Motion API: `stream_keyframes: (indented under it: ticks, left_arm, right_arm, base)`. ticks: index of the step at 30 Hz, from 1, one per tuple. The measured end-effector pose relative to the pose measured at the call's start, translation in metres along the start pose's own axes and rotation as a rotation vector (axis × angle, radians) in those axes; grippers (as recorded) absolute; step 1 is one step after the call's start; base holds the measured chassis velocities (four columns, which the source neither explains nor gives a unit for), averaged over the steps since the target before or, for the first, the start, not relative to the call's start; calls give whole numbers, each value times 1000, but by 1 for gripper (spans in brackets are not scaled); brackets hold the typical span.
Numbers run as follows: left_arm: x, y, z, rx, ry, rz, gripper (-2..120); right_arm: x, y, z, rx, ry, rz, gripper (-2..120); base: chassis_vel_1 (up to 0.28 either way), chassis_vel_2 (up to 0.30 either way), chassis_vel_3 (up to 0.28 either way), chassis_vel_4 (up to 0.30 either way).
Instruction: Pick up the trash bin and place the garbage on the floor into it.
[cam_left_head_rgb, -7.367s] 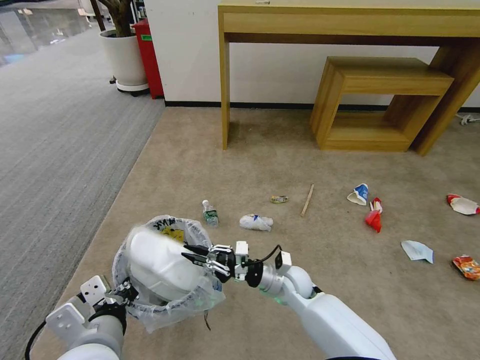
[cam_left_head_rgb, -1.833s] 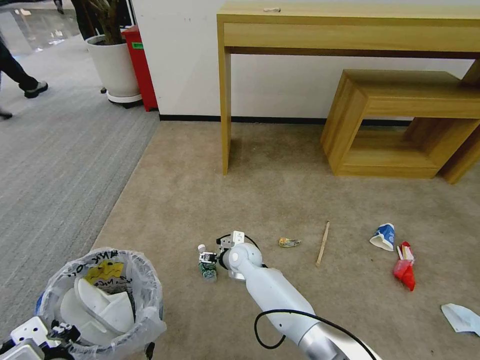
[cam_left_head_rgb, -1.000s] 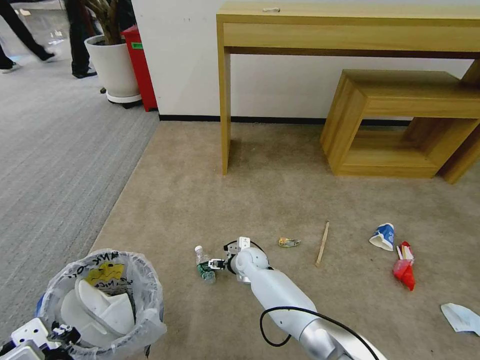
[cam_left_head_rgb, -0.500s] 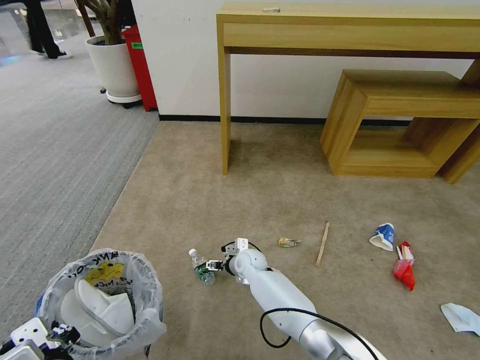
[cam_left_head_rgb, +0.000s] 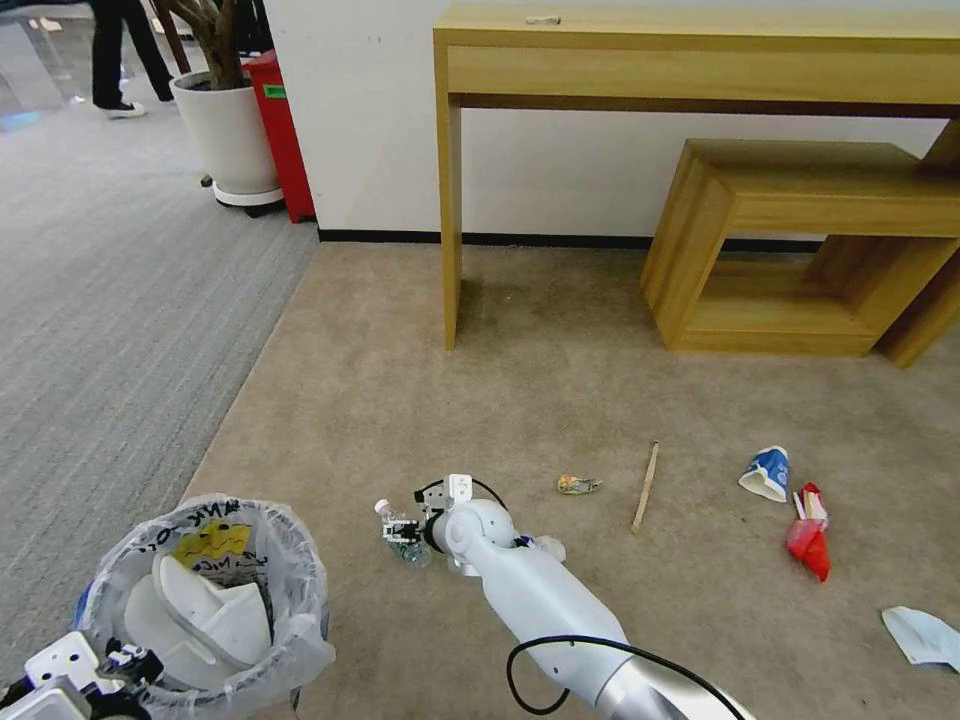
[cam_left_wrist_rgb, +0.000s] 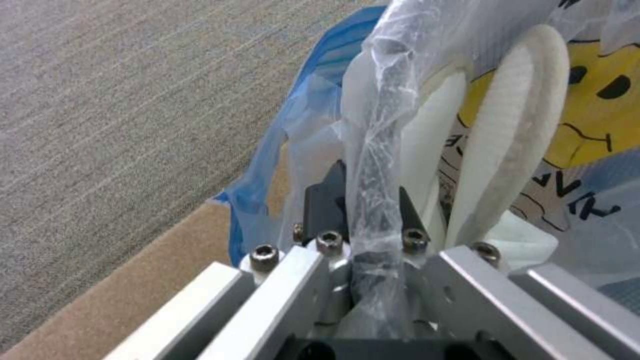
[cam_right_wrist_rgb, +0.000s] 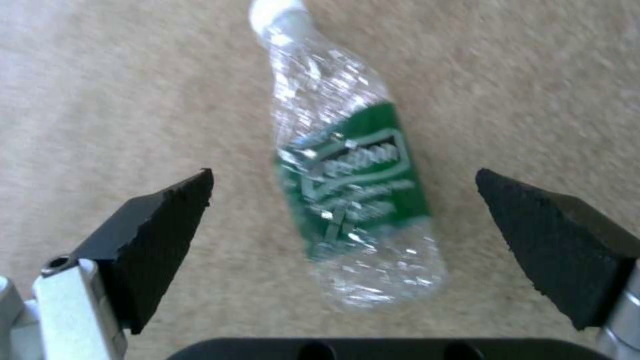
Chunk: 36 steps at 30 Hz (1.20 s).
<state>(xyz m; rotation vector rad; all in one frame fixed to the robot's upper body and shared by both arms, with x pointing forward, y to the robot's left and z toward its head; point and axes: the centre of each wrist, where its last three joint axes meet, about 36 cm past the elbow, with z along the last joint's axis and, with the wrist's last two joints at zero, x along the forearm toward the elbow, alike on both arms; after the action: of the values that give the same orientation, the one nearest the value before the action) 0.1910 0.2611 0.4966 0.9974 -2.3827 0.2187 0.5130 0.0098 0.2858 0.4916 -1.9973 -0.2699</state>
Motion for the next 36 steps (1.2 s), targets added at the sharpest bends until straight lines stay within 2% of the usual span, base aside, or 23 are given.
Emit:
stream_keyframes:
  ticks: [11, 14, 16, 18, 19, 21, 22, 24, 25, 28, 29, 31, 36]
  left_arm:
    - [0, 0, 0, -1, 0, -1, 0]
    - [0, 1, 0, -1, 0, -1, 0]
    - [0, 1, 1, -2, 0, -3, 0]
    - [0, 1, 1, -2, 0, -3, 0]
    - [0, 1, 1, -2, -1, -3, 0]
    - [0, 1, 1, -1, 0, -3, 0]
    - [0, 1, 1, -1, 0, -3, 0]
    - [0, 1, 1, 0, -1, -2, 0]
    - [0, 1, 1, 0, -1, -2, 0]
    - [0, 0, 0, 2, -2, 0, 0]
    - [0, 0, 0, 2, -2, 0, 0]
    - [0, 0, 0, 2, -2, 1, 0]
    - [1, -1, 1, 4, -1, 6, 0]
  right_arm:
    - [-14, -17, 8, 26, 31, 47, 100]
    - [-18, -22, 10, 32, 35, 55, 93]
    - [-20, -25, 12, 36, 37, 64, 82]
    - [-20, -26, 12, 38, 36, 63, 79]
    - [-20, -26, 12, 38, 34, 61, 72]
    - [-20, -25, 13, 38, 33, 56, 64]
    - [-20, -25, 13, 38, 33, 56, 64]
    - [-16, -19, 12, 37, 17, 34, 52]
    - [-16, -19, 12, 37, 17, 34, 52]
    - [-11, -13, 9, 34, -8, 5, 39]
    - [-11, -13, 9, 34, -8, 5, 39]
    - [-7, -8, 7, 28, -49, -28, 32]
    - [9, 5, 3, 22, -147, -129, 25]
  base:
    - [0, 0, 0, 0]
    - [0, 0, 0, 0]
    - [0, 0, 0, 0]
    - [0, 0, 0, 0]
    - [0, 0, 0, 0]
    - [0, 0, 0, 0]
    - [0, 0, 0, 0]
    - [0, 0, 0, 0]
    - [0, 0, 0, 0]
    - [0, 0, 0, 0]
    - [0, 0, 0, 0]
    - [0, 0, 0, 0]
    - [0, 0, 0, 0]
